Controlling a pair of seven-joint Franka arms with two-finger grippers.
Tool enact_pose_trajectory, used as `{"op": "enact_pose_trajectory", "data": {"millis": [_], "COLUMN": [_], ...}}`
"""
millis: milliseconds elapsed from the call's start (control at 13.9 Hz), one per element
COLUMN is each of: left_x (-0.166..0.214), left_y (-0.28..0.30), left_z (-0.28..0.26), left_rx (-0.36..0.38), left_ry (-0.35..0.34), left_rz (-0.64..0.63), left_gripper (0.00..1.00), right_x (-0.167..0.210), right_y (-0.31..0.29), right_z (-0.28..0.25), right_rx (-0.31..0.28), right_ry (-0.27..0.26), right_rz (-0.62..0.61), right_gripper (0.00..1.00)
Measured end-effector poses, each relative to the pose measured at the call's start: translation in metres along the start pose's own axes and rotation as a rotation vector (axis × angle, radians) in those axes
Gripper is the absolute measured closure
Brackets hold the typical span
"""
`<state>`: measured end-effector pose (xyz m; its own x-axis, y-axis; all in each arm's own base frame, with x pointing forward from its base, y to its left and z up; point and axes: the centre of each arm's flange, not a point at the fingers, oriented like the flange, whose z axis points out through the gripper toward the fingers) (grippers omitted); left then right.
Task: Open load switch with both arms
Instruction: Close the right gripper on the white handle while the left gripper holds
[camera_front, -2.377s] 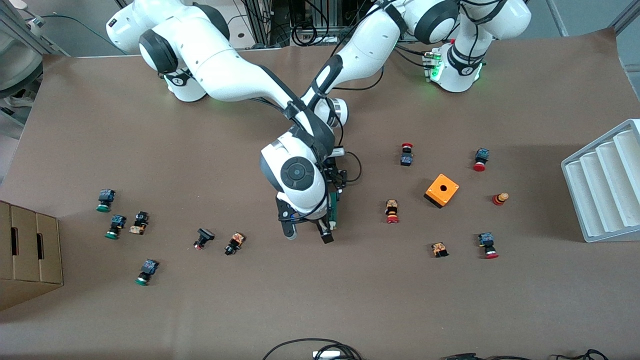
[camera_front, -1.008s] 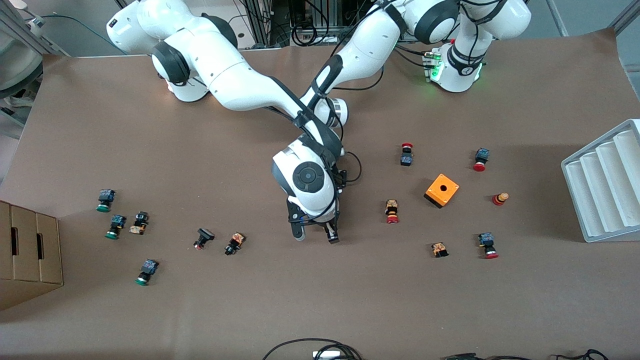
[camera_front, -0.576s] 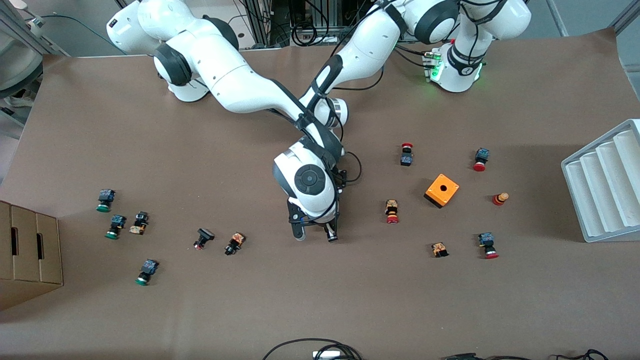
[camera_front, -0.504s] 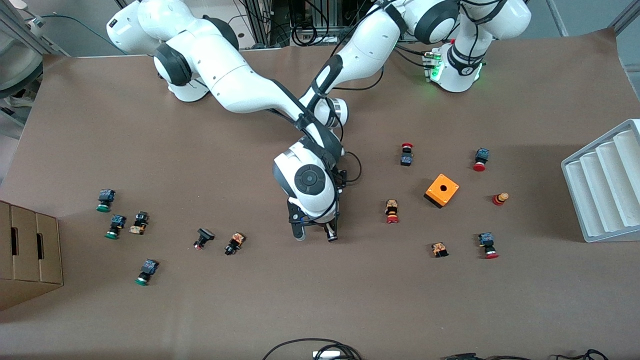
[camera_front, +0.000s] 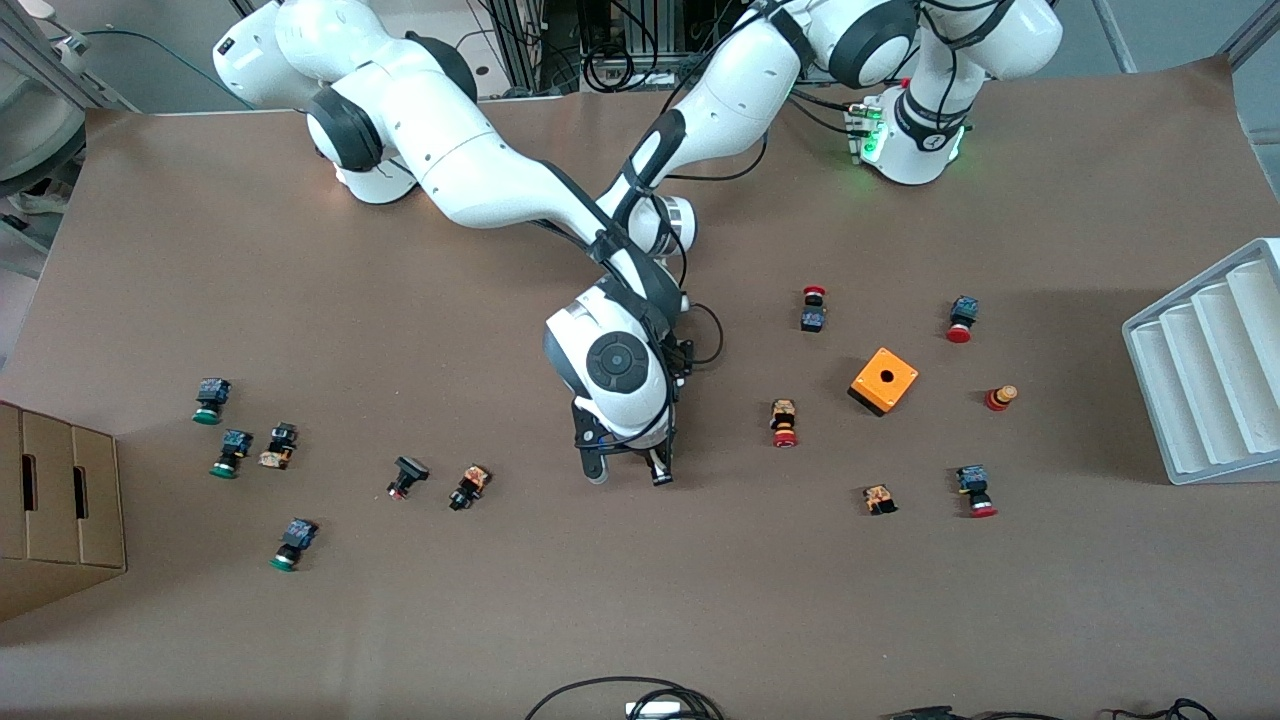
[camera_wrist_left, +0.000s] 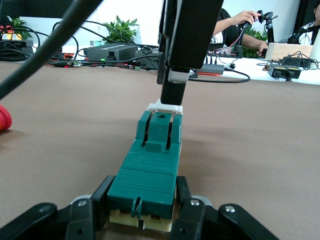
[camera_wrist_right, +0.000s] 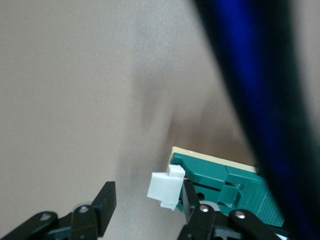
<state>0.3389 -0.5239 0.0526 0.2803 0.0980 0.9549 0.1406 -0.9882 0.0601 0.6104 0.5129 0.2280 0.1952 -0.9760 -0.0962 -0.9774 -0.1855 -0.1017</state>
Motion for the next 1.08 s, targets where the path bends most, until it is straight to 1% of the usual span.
{"op": "enact_pose_trajectory", "data": {"millis": [144, 432, 720, 792, 1081], "left_x": [0.0001, 0.0001, 0.0001, 0.0002, 0.0002], "left_y": [0.0, 0.0, 0.0, 0.0, 0.0], "left_z": [0.0001, 0.0002, 0.0002, 0.0003, 0.0003], "left_rx": [0.0, 0.0, 0.0, 0.0, 0.0], "left_ry": [0.0, 0.0, 0.0, 0.0, 0.0], "left_rz": [0.0, 0.0, 0.0, 0.0, 0.0], "left_gripper": [0.45, 0.45, 0.46, 0.46, 0.46], "right_x": [0.0012, 0.0013, 0.001, 0.0008, 0.0003], "right_y": [0.0015, 0.0016, 0.0019, 0.0026, 0.0033], "right_z": [0.0067, 0.0075, 0.0076, 0.008, 0.0084], "right_rx": [-0.007, -0.008, -0.009, -0.013, -0.016], "right_ry": [0.005, 0.006, 0.006, 0.007, 0.009], "right_rz": [0.0, 0.0, 0.0, 0.0, 0.001], "right_gripper": [0.39, 0.38, 0.4, 0.44, 0.46]}}
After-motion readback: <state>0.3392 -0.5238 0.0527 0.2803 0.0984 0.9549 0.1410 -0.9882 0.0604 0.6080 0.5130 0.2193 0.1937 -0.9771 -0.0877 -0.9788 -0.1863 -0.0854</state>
